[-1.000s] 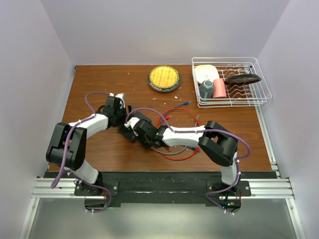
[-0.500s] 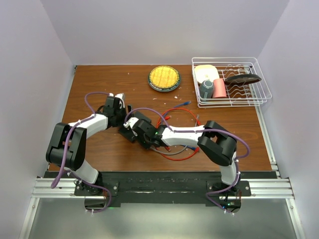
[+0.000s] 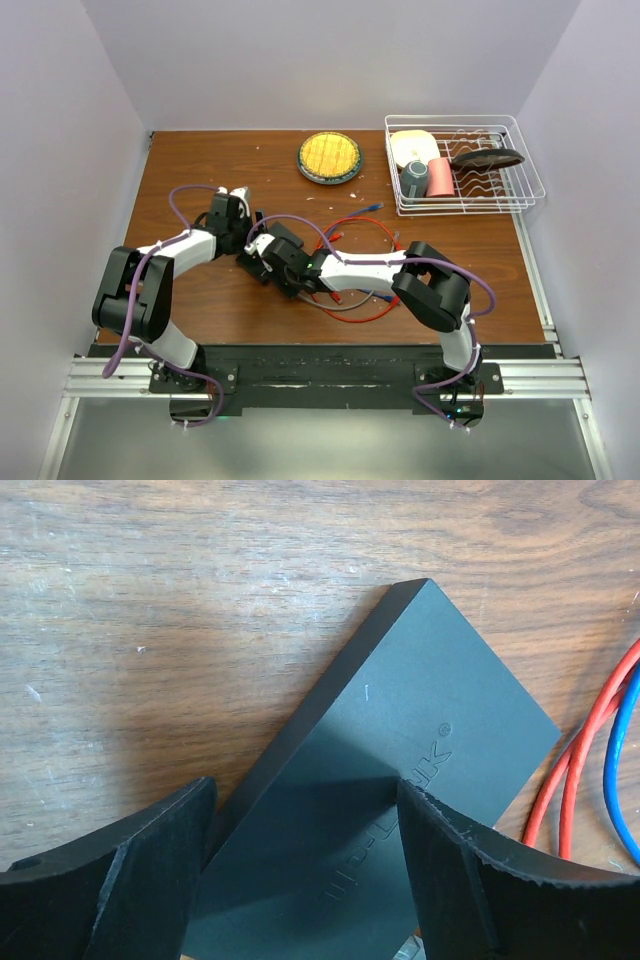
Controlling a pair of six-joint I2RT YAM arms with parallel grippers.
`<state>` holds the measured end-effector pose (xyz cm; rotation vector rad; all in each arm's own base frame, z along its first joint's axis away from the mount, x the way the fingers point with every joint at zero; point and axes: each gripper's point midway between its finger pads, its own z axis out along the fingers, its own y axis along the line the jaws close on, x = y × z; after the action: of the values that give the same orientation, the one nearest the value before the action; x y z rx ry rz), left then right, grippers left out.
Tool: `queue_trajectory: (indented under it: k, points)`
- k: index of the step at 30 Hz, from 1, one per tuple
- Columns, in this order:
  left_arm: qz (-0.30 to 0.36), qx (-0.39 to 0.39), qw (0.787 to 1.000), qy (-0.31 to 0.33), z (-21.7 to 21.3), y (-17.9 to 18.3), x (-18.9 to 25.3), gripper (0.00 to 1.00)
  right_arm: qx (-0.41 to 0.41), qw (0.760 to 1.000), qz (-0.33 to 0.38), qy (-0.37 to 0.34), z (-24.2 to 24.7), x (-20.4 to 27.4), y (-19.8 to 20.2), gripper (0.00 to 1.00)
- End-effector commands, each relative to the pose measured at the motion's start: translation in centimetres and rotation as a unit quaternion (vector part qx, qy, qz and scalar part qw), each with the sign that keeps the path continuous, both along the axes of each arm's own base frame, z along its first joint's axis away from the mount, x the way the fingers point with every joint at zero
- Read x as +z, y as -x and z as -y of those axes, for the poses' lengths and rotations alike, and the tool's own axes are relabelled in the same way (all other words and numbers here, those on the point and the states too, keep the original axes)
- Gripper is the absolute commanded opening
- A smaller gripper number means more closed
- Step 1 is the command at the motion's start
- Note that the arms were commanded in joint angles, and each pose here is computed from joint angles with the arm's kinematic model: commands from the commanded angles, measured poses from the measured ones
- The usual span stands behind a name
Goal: Insert the plug into the switch port
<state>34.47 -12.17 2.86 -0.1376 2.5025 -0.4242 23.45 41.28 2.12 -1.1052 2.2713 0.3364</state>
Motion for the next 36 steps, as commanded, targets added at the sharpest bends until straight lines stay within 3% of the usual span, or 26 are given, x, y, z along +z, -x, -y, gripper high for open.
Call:
queue_trajectory:
  k: [1, 10, 36]
  points:
    - [-0.032, 0.002, 0.999, 0.005, -0.2, 1.7, -1.5, 0.78, 0.009, 0.999, -0.024, 0.018, 0.6, -1.5, 1.3, 0.0]
    - [-0.034, 0.003, 0.999, 0.006, -0.2, 1.7, -1.7, 0.77, 0.032, 0.999, -0.034, -0.006, 0.2, -1.0, 2.2, 0.0]
    - [-0.035, -0.013, 0.999, 0.018, 0.3, 2.4, -1.2, 0.75, -0.055, 0.997, -0.007, 0.052, 0.9, -1.4, -0.6, 0.0]
